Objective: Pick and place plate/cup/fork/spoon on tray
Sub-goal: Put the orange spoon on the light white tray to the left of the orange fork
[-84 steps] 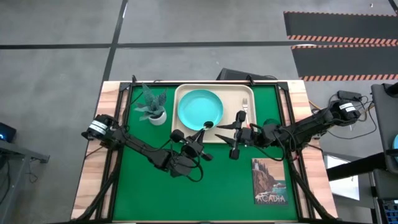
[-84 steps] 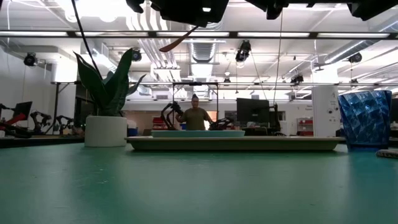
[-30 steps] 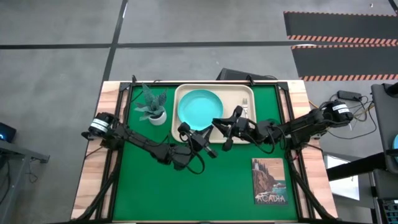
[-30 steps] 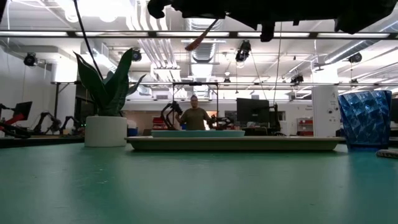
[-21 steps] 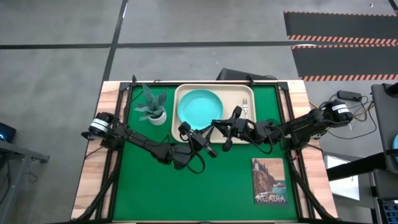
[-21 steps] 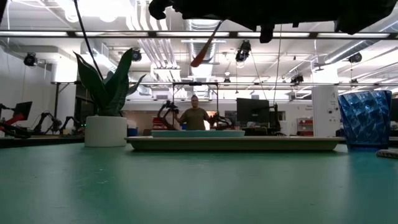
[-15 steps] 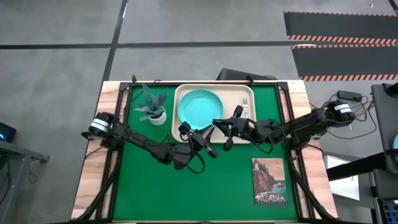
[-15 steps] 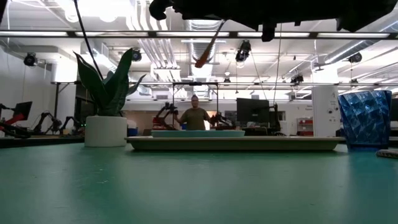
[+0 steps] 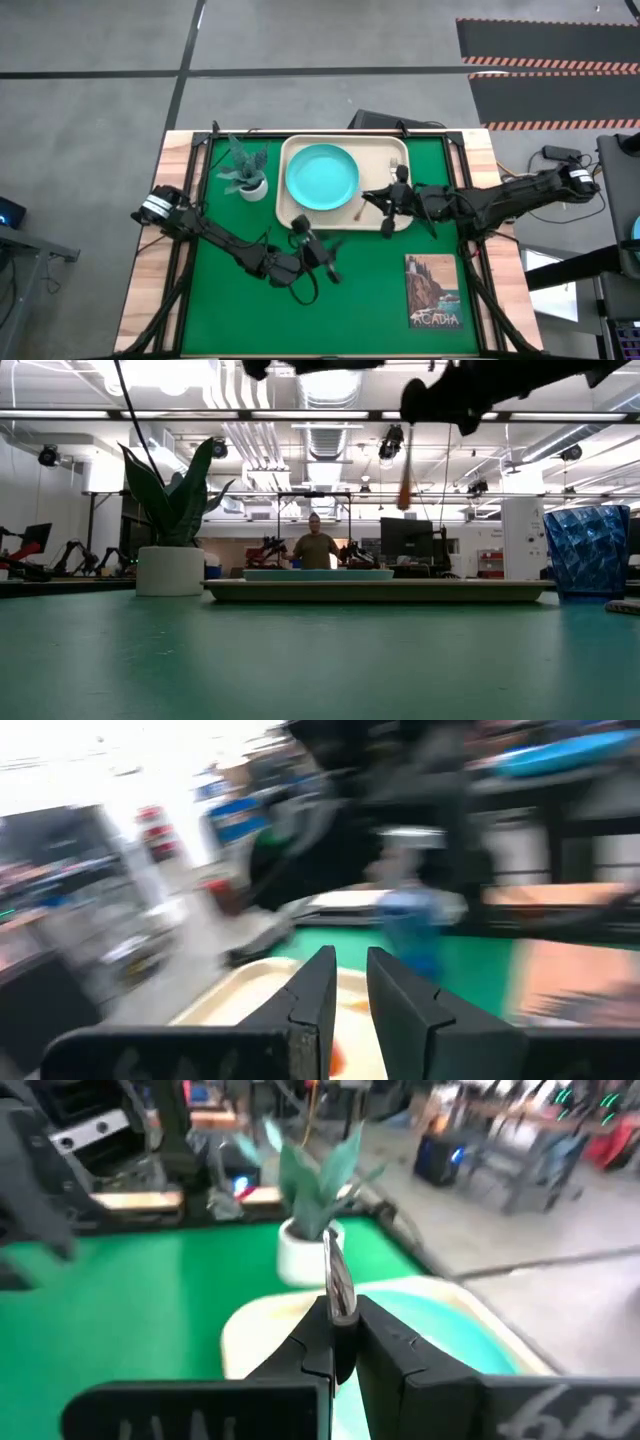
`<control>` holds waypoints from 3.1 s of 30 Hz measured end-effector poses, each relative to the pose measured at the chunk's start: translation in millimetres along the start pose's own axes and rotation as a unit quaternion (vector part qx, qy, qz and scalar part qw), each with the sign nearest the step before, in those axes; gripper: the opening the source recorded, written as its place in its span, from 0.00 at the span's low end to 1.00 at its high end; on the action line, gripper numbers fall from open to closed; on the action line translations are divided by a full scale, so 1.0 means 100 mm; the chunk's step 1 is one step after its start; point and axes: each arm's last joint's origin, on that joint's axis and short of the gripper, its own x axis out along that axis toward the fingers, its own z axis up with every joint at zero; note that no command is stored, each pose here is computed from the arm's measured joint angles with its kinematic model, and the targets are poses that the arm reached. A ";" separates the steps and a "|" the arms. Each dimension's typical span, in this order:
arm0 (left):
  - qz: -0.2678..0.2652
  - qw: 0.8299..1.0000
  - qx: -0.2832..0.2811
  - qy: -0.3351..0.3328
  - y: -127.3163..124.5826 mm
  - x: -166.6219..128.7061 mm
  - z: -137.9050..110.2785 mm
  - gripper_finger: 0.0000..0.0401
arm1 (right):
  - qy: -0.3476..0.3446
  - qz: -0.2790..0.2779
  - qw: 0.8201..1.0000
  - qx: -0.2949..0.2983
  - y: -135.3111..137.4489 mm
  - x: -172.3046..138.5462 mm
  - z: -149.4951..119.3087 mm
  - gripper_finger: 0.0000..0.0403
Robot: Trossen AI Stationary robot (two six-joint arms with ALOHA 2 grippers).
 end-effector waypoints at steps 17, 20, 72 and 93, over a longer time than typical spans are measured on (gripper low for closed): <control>-0.313 0.949 -0.034 0.026 -0.08 -0.01 -0.36 0.11 | 0.090 0.172 0.981 -0.001 0.11 0.00 -0.14 0.03; -0.307 0.950 -0.050 0.039 -0.03 0.02 -0.42 0.11 | 0.090 0.176 0.980 -0.001 0.12 0.03 -0.11 0.03; -0.208 0.969 -0.097 0.086 0.18 0.23 -0.59 0.38 | 0.055 0.254 0.965 -0.029 0.26 0.15 0.01 0.03; -0.195 0.973 -0.107 0.064 0.24 0.33 -0.58 0.38 | -0.014 0.257 0.966 -0.040 0.30 0.15 0.12 0.03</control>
